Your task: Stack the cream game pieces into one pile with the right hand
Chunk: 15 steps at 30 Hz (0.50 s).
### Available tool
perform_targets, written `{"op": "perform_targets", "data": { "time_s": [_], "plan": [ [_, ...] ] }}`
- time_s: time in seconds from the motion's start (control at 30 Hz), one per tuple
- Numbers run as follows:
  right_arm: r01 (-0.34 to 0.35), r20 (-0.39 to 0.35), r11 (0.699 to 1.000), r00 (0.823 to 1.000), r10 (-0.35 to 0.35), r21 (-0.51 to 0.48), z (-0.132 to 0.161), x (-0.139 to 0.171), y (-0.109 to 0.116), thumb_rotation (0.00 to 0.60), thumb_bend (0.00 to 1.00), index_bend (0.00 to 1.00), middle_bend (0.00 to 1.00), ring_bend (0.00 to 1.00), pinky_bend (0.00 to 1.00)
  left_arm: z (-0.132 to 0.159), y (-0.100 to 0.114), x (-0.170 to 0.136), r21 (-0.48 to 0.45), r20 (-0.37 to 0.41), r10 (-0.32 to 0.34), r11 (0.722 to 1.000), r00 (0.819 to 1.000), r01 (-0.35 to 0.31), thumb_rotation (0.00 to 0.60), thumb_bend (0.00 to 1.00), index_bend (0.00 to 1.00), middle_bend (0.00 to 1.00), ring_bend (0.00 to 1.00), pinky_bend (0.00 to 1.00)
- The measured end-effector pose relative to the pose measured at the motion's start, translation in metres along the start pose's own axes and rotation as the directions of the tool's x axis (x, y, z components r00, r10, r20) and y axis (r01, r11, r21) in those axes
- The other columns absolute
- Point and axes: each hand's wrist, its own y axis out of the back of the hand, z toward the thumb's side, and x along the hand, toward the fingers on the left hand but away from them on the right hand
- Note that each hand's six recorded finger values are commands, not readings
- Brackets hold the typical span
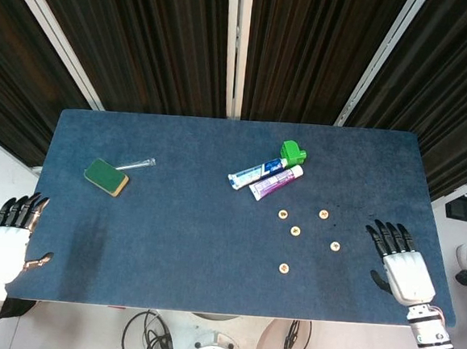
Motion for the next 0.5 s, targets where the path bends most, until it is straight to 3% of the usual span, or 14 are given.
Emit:
{"op": "perform_targets", "data": {
  "time_s": [0.23, 0.5],
  "plan": [
    [-0.099, -0.155, 0.994, 0.982, 0.105, 0.042, 0.061, -0.026, -0.030, 0.600, 0.17, 0.18, 0.00, 0.00, 0.00, -0.001, 0.002, -0.003, 0.009, -0.016, -0.005, 1.000, 1.000, 0.005, 0.600, 0.11, 0.00, 0.00, 0.00, 0.00],
    [-0.130, -0.272, 0.991, 0.953, 0.137, 0.043, 0.122, -0.048, -0.049, 0.600, 0.20, 0.26, 0.00, 0.00, 0.00, -0.008, 0.002, -0.009, 0.014, -0.046, -0.014, 1.000, 0.999, 0.015, 0.600, 0.11, 0.00, 0.00, 0.00, 0.00]
  ]
}}
